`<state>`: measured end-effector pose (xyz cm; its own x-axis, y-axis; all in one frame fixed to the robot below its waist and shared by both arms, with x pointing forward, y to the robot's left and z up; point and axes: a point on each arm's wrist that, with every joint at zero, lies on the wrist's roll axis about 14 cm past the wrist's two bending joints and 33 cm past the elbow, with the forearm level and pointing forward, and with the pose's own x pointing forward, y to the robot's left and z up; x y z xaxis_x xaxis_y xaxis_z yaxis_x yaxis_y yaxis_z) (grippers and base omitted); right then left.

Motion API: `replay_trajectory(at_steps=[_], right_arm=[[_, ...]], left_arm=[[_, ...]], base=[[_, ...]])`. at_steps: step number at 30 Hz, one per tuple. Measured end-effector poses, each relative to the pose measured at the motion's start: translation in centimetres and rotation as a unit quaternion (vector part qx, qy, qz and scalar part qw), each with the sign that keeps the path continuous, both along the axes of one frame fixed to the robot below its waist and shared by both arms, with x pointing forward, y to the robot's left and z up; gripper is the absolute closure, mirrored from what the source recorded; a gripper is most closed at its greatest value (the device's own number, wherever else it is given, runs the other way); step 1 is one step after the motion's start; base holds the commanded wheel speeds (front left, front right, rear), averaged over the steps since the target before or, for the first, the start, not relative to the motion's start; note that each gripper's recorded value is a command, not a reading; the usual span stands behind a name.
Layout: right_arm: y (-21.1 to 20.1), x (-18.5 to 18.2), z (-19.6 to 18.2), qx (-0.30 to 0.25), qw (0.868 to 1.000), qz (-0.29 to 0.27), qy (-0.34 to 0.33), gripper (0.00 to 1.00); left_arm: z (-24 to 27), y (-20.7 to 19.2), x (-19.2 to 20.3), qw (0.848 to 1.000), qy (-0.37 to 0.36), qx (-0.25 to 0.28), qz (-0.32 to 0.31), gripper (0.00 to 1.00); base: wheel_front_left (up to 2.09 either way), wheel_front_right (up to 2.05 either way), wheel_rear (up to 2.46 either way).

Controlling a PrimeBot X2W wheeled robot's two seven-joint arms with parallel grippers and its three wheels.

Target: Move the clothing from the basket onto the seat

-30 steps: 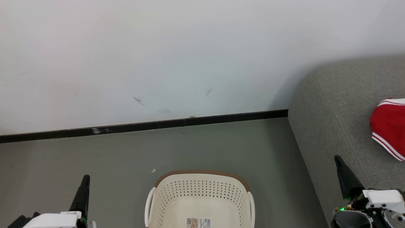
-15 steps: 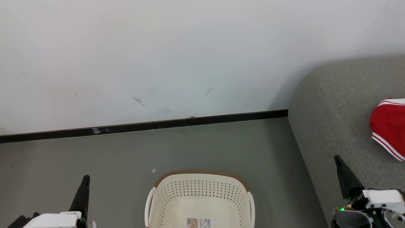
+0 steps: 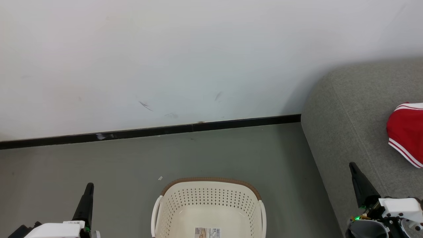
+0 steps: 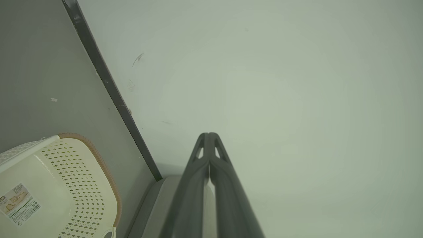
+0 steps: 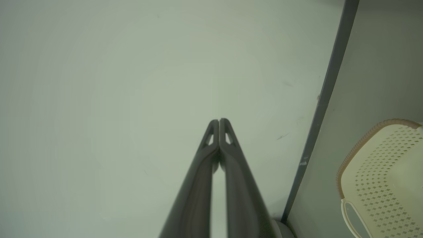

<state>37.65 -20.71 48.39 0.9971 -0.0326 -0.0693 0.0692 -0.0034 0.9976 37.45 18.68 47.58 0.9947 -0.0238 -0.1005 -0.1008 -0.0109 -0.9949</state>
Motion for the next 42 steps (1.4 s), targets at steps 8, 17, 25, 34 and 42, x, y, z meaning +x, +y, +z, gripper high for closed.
replay_trajectory(at_steps=[8, 17, 25, 34, 42], right_arm=[[0.01, 0.00, 0.00, 0.000, 1.000, 0.000, 0.000, 1.00], [0.01, 0.00, 0.00, 0.000, 1.000, 0.000, 0.000, 1.00], [0.01, 0.00, 0.00, 0.000, 1.000, 0.000, 0.000, 1.00], [0.01, 0.00, 0.00, 0.000, 1.000, 0.000, 0.000, 1.00], [0.01, 0.00, 0.00, 0.000, 1.000, 0.000, 0.000, 1.00]], left_arm=[[-0.02, 0.01, 0.00, 1.000, 0.000, 0.000, 0.000, 1.00], [-0.02, 0.04, -0.01, 1.000, 0.000, 0.000, 0.001, 1.00], [-0.03, 0.04, -0.01, 1.000, 0.000, 0.000, 0.001, 1.00], [-0.02, 0.06, -0.01, 1.000, 0.000, -0.001, 0.001, 1.00], [-0.01, 0.08, -0.01, 1.000, 0.000, -0.001, 0.001, 1.00]], base=[[0.00, 0.00, 0.00], [0.00, 0.00, 0.00], [0.00, 0.00, 0.00], [0.00, 0.00, 0.00], [0.00, 0.00, 0.00]])
